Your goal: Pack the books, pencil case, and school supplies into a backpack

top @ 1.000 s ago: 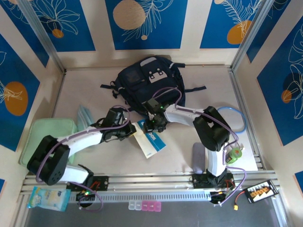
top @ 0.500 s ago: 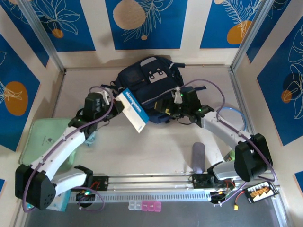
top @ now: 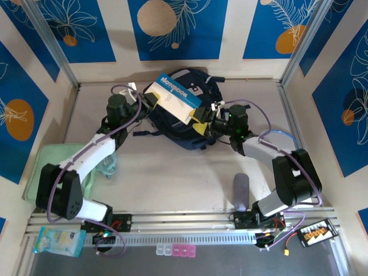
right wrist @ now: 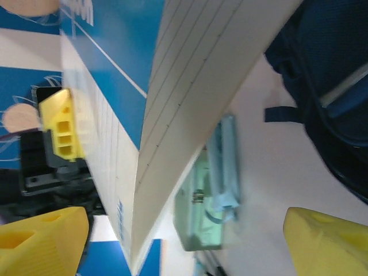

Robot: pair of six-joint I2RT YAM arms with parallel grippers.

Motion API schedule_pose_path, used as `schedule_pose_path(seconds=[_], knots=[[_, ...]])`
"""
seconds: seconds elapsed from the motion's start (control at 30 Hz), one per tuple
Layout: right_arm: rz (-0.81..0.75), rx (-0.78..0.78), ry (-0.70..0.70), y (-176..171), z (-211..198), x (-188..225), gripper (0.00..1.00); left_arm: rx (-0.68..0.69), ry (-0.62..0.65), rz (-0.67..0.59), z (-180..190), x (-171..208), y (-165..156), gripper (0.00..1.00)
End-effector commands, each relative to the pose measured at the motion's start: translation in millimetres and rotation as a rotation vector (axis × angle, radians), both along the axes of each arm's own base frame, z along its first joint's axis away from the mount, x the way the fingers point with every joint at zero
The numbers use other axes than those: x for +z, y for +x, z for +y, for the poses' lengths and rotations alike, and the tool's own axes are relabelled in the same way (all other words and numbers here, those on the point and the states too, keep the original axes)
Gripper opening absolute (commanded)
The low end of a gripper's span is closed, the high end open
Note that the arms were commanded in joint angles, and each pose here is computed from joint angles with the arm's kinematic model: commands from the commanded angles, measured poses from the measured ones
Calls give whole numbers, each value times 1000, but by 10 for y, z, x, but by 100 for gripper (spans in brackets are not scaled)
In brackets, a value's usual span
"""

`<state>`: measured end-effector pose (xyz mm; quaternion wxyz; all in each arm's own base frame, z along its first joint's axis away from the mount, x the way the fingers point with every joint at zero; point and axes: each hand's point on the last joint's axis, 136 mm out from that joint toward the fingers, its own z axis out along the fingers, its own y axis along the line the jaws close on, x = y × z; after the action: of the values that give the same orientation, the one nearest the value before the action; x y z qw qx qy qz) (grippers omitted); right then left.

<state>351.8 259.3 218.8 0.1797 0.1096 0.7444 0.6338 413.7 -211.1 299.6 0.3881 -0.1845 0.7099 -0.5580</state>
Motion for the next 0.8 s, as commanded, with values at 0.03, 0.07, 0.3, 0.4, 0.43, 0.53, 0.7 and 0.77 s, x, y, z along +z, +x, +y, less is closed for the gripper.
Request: schedule_pose_path(seconds=[0.03,0.07,0.3,0.4,0.43,0.53,0.7,0.77], knots=[[-23,50,133,47,121,291,89,-45,-132,-106,-49,493,-4,0],[-17,53,144,59,151,290,89,-46,-137,-107,-49,506,-7,0],[-8,-11,210,243,83,372,83,-61,-142,-97,-52,502,-72,0],[-29,-2,238,296,104,508,79,-64,-150,-90,-49,465,-93,0],[-34,6,243,307,114,546,78,-64,-149,-85,-50,443,-92,0],[-37,8,262,333,119,606,73,-71,-148,-81,-64,413,-89,0],[-70,-11,257,313,52,627,62,-63,-131,-65,-53,318,-84,0],[-69,-23,232,288,35,604,60,-65,-118,-62,-58,287,-86,0]])
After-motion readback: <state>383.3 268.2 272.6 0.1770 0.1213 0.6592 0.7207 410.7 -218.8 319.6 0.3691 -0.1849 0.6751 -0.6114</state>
